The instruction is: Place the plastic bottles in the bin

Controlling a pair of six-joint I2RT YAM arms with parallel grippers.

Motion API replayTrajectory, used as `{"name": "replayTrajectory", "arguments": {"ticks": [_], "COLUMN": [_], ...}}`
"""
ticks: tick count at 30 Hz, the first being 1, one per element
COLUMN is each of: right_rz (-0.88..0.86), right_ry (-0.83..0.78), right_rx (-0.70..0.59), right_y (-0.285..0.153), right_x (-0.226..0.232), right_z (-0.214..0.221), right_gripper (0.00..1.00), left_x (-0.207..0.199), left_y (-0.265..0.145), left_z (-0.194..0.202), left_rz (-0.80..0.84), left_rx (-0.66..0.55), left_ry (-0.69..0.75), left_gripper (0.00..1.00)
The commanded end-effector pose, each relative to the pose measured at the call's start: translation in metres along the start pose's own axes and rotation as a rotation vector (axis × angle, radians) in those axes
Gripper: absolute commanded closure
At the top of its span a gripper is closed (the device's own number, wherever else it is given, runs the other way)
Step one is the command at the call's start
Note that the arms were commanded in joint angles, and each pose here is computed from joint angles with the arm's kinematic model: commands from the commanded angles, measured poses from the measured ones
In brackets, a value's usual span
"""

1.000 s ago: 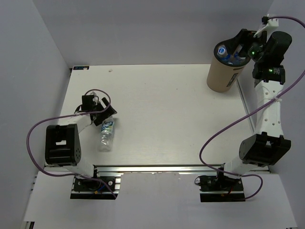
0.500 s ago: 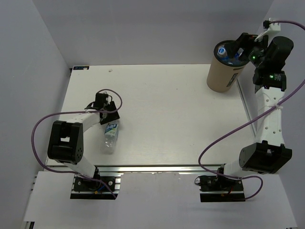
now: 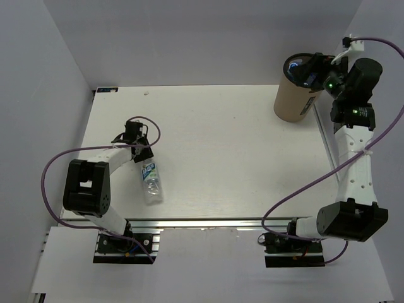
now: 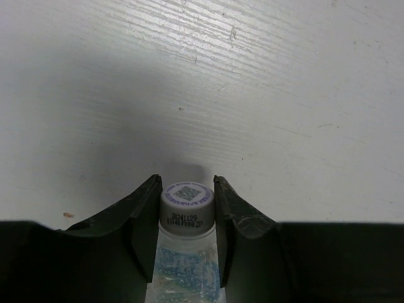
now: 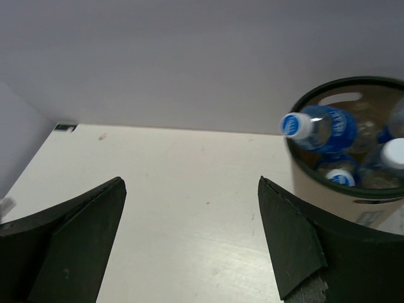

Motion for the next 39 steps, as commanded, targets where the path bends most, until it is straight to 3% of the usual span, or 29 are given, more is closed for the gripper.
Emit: {"name": "replayTrajectory", "arguments": {"ticks": [1,6,11,18,23,31,39], "right_rz": [-0.124,-0.296,-0.521,-0.881,-0.961,-0.980,-0.819], "right_ry": [0.002,-0.036,-0.011,0.106,0.126,0.206,0.292], "right_rx": [0.007,0.168,0.098,0.127,0.070,-0.034,-0.050], "right_y": [-0.005,-0.012,-0.046,-0.070,-0.076,-0.081,-0.061], "right_x": [0.044,0.121,0.177,0.266,0.311,0.351,0.353], "right_z": [0.001,0.047,0.096,0.156,0.169,0.169,0.180], "right_gripper": [0.11,0.11,0.11,0.11,0.11,0.11,0.11], "left_x": [-0.019,-0.043,-0.106,-0.150,-0.153,-0.165,-0.182], "left_y": [-0.024,-0.047,-0.113,-0.213,-0.234,-0.217,-0.227], "left_z": [-0.026,-0.042,-0.042,-0.007,0.015,0.034,0.048], "left_rz": [0.065,0.179,0.657,1.107,1.164,1.106,1.109], "left_rx": [-0.076,-0.109,-0.129,-0.233,-0.242,-0.179,-0.191], "left_ry": [-0.044,-0.112,-0.010,0.217,0.250,0.244,0.270], "left_gripper": [1.00,1.00,1.00,1.00,1.00,1.00,1.00]}}
Point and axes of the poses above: each gripper's point midway between its finger pads, its own y axis out along the fingers, its own x axis along the line the jaws close on, z = x × y, the point moved 4 cm from there along -y, back along the fingers, and after that the axes turned 12 degrees about -y, right-handed, at the moved point
